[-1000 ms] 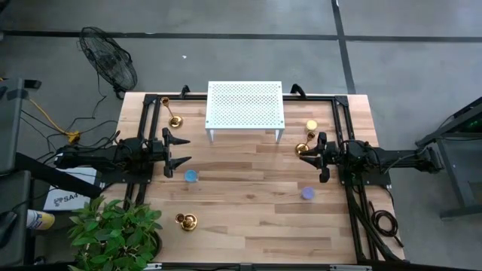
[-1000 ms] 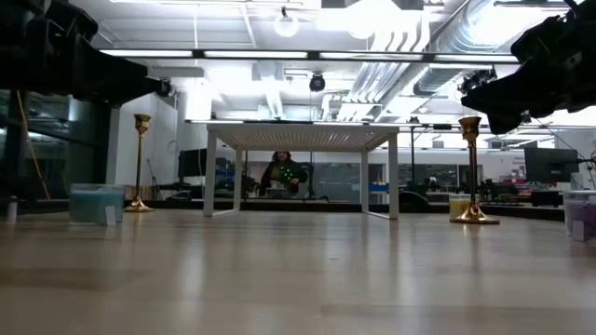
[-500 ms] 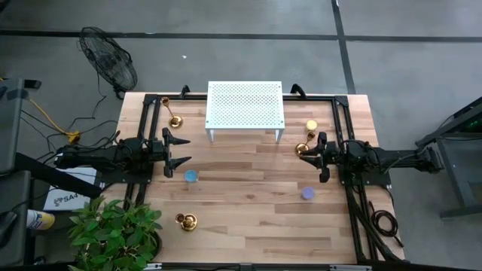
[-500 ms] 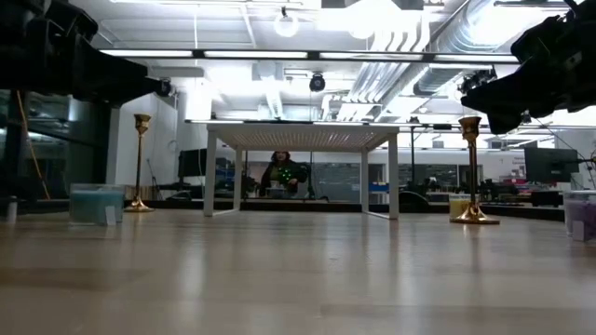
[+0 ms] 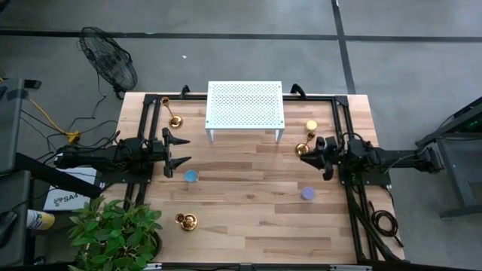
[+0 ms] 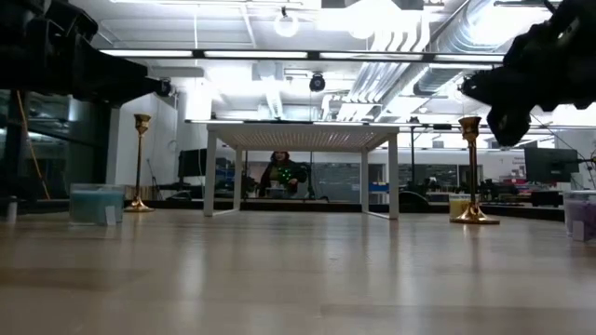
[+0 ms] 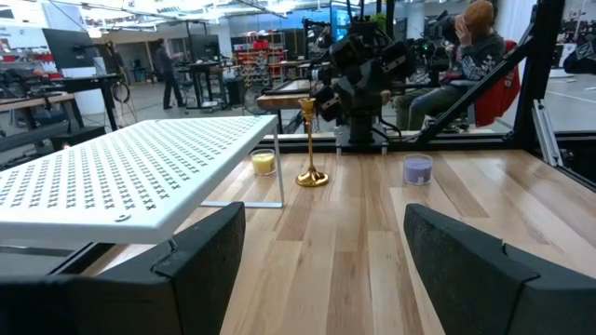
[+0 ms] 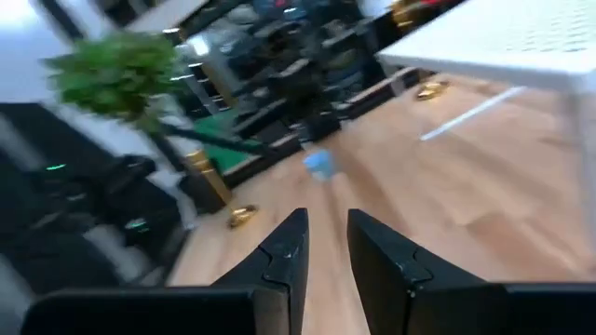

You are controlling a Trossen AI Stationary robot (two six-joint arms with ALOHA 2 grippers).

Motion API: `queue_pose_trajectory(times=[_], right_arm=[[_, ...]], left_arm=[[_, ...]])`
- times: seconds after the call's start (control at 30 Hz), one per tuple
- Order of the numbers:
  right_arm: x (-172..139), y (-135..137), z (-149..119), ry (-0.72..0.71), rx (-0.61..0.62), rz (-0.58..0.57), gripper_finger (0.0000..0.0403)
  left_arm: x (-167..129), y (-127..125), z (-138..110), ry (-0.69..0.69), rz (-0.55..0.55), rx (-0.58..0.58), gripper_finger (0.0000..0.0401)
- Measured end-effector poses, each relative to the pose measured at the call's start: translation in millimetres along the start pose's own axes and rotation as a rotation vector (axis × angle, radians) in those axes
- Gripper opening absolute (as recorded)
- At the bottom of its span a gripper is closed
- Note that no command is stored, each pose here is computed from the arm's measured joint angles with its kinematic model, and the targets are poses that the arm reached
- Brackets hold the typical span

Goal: Pick & Place candle stick holders
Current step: Put the yellow scented candle on the shelf

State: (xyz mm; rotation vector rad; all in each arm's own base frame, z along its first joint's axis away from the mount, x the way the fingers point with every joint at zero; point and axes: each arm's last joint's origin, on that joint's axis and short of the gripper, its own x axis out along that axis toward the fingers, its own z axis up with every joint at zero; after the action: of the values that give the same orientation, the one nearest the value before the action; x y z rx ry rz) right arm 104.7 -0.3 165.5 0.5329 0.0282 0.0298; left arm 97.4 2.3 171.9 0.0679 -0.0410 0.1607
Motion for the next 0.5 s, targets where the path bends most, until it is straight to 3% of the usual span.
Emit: queue_pose_trajectory(times=[0.1,0.27,0.4,0.5], right_arm=[[0,6,2,0.034,-0.026,0.139,0.0073],[-5,20,20,0.027,-0.036,0.268,0.0073],[-9,31,39,-0.036,-0.106,0.282,0.0073],[-14,41,59,-0.073,-0.129,0.220,0.0073]], left_arm=[[0,0,0,0.000,0.000,0.000,0.0289],[0,0,0,0.000,0.000,0.000,0.0289],[0,0,0,0.000,0.000,0.000,0.0289],[0,0,0,0.001,0.000,0.000,0.0289]])
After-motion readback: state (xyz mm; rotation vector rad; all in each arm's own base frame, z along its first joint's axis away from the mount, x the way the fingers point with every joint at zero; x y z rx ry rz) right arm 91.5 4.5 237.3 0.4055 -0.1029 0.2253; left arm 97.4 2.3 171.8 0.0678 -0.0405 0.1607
